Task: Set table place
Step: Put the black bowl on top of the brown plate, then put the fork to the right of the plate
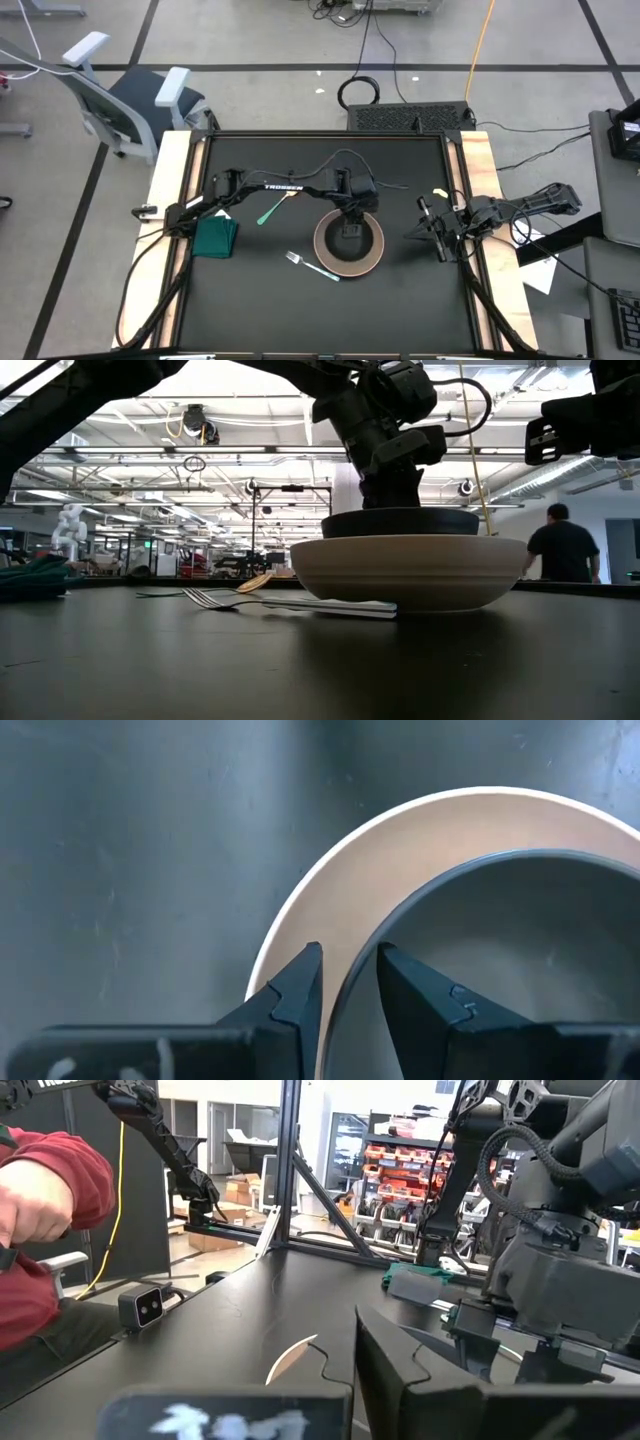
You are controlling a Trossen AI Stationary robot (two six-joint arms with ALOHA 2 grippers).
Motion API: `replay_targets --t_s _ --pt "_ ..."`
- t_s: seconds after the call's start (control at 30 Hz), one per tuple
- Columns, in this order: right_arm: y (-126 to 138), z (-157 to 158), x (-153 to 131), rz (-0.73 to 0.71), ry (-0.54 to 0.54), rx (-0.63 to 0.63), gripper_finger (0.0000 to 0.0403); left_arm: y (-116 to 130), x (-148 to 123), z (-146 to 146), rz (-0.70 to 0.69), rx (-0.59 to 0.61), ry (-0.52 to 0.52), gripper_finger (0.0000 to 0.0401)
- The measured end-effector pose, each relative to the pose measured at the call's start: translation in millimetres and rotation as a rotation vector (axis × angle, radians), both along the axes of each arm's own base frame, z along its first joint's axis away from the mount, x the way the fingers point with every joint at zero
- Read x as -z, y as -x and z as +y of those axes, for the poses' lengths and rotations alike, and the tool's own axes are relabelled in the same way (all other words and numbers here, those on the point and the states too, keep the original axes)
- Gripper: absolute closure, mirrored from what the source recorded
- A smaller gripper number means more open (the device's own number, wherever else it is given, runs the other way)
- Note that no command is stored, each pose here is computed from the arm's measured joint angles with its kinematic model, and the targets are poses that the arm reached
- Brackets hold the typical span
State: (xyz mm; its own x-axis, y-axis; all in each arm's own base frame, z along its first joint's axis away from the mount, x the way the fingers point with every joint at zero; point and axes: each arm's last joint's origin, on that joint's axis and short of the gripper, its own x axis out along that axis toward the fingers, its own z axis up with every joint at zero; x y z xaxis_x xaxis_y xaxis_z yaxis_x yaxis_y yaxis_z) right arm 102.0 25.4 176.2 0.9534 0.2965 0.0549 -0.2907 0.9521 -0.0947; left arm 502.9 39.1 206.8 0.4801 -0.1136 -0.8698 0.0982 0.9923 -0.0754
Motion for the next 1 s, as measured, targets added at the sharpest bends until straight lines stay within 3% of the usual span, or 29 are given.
replay_targets --t_s 0.8,1.0 --pt "0 0 0 0.001 -0.002 -0.001 0.0403 1 1 -11 0.017 0.043 -0.008 0.0296" --pt "0 0 0 0.002 -0.002 -0.001 0.0403 1 0 -12 0.015 0.055 0.006 0.0254"
